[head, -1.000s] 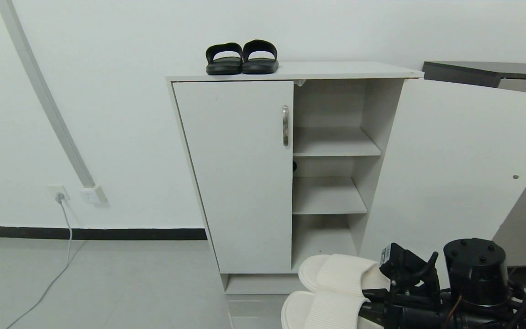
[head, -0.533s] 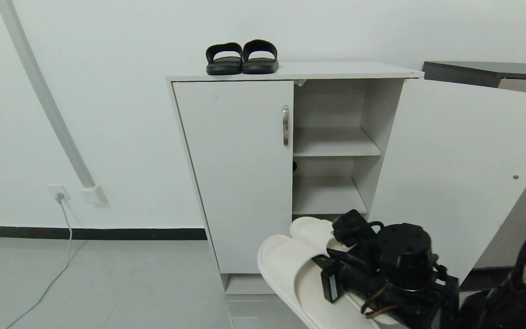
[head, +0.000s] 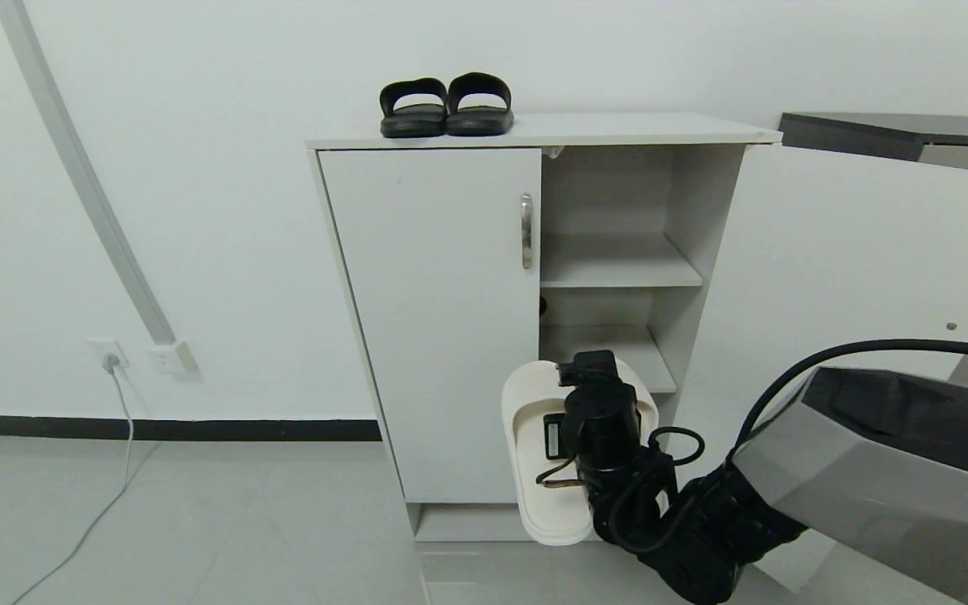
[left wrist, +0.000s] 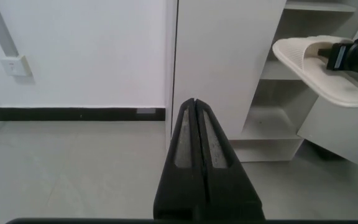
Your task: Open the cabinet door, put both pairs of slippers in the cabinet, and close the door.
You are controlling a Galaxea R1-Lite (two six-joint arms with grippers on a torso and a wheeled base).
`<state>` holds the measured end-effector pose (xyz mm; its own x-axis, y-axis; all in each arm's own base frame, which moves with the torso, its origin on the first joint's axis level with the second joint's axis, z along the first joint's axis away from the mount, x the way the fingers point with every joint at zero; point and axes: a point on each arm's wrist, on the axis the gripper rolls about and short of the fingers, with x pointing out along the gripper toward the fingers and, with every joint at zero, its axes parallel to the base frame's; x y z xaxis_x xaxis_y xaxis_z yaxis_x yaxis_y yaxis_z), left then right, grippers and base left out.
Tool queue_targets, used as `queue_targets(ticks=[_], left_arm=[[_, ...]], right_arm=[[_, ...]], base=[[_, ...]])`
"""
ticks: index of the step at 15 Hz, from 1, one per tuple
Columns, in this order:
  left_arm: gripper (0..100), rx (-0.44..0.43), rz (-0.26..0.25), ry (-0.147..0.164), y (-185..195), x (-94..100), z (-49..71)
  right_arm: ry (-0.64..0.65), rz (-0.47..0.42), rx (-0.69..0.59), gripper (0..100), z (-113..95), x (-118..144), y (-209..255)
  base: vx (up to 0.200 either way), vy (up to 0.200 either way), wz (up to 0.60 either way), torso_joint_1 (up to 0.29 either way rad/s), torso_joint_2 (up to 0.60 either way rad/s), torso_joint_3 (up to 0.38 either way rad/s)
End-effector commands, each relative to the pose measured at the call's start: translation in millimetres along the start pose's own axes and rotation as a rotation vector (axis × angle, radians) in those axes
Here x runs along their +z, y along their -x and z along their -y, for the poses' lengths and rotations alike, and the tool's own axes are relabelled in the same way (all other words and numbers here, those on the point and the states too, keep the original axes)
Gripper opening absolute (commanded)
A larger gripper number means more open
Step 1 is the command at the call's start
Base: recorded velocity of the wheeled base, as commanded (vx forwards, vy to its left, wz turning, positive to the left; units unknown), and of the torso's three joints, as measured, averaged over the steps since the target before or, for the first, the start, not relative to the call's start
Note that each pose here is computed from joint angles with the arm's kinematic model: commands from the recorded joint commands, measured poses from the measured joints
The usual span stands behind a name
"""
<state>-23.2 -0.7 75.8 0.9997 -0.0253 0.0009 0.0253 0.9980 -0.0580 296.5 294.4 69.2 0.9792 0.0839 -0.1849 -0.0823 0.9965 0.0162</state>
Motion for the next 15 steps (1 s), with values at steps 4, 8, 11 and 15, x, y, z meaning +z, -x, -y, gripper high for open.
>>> queue_targets(ticks=[4, 8, 11, 15], left_arm=[[0, -0.001, -0.004, 0.0, 0, 0.1, 0.0], [0, 0.001, -0.004, 0.0, 0, 0.1, 0.0], [0, 0.001, -0.002, 0.002, 0, 0.1, 0.0], [0, 0.001, -0.002, 0.003, 0, 0.1, 0.0]], right_arm=[[0.008, -0.012, -0.017, 0, 2, -8, -8], [0.006, -0.014, -0.017, 0, 3, -10, -9], [0.002, -0.011, -0.001, 0, 2, -17, -12], [0.01, -0.027, 0.01, 0, 4, -26, -17]], base=[[0.0, -0.2, 0.0, 0.006, 0.0, 0.001], [0.0, -0.1, 0.0, 0.004, 0.0, -0.001], [0.0, 0.0, 0.0, 0.0, 0.0, 0.0], [0.0, 0.0, 0.0, 0.0, 0.0, 0.0]])
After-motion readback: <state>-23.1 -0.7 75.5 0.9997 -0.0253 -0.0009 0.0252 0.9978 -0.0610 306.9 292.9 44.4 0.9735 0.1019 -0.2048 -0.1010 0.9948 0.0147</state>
